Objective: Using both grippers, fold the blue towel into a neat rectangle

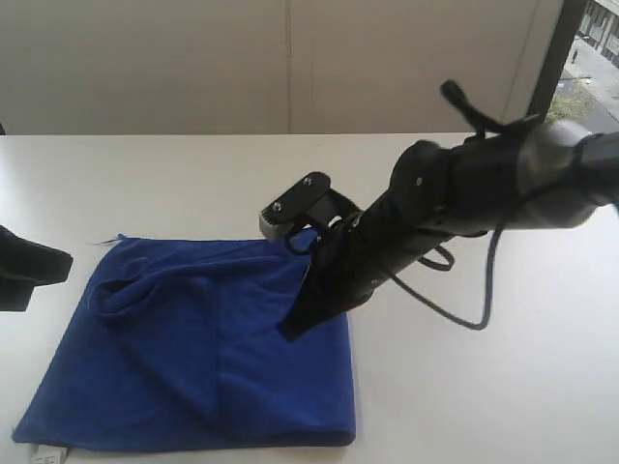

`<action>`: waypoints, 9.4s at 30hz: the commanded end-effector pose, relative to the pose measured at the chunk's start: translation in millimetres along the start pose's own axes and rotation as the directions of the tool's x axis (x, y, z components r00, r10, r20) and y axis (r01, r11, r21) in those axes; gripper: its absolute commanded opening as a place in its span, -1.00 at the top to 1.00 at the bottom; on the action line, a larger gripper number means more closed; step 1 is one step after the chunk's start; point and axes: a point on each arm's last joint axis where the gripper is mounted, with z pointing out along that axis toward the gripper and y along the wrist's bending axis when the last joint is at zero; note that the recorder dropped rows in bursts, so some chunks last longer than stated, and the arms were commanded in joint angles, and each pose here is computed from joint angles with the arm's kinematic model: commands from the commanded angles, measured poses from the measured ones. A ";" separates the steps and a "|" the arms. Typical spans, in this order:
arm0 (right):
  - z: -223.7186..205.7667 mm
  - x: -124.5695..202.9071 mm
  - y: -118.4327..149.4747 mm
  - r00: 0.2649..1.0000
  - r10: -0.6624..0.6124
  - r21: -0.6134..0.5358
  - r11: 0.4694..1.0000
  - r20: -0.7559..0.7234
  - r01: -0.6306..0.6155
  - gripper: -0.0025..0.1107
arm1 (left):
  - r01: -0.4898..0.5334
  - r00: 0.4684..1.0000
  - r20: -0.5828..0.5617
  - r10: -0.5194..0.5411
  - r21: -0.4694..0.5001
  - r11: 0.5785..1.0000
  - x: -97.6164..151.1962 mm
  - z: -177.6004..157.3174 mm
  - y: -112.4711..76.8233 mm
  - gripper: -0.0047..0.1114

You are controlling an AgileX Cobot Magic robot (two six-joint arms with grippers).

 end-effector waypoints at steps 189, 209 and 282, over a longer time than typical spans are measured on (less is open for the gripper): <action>7.3 70.8 -119.5 0.907 0.268 0.022 0.961 -0.326 -0.276 0.96 | -0.470 0.878 0.007 0.479 0.196 0.860 -54.2 230.4 -83.0 0.02; 26.5 83.8 -119.6 0.881 0.278 0.000 0.954 -0.382 -0.301 0.96 | -0.432 0.881 -0.078 0.467 -0.535 0.726 -123.8 158.5 12.9 0.02; 26.0 83.8 -117.9 0.869 0.274 -0.026 0.950 -0.413 -0.312 0.96 | -0.628 0.635 -0.203 0.745 0.427 0.651 -66.2 255.6 -60.7 0.44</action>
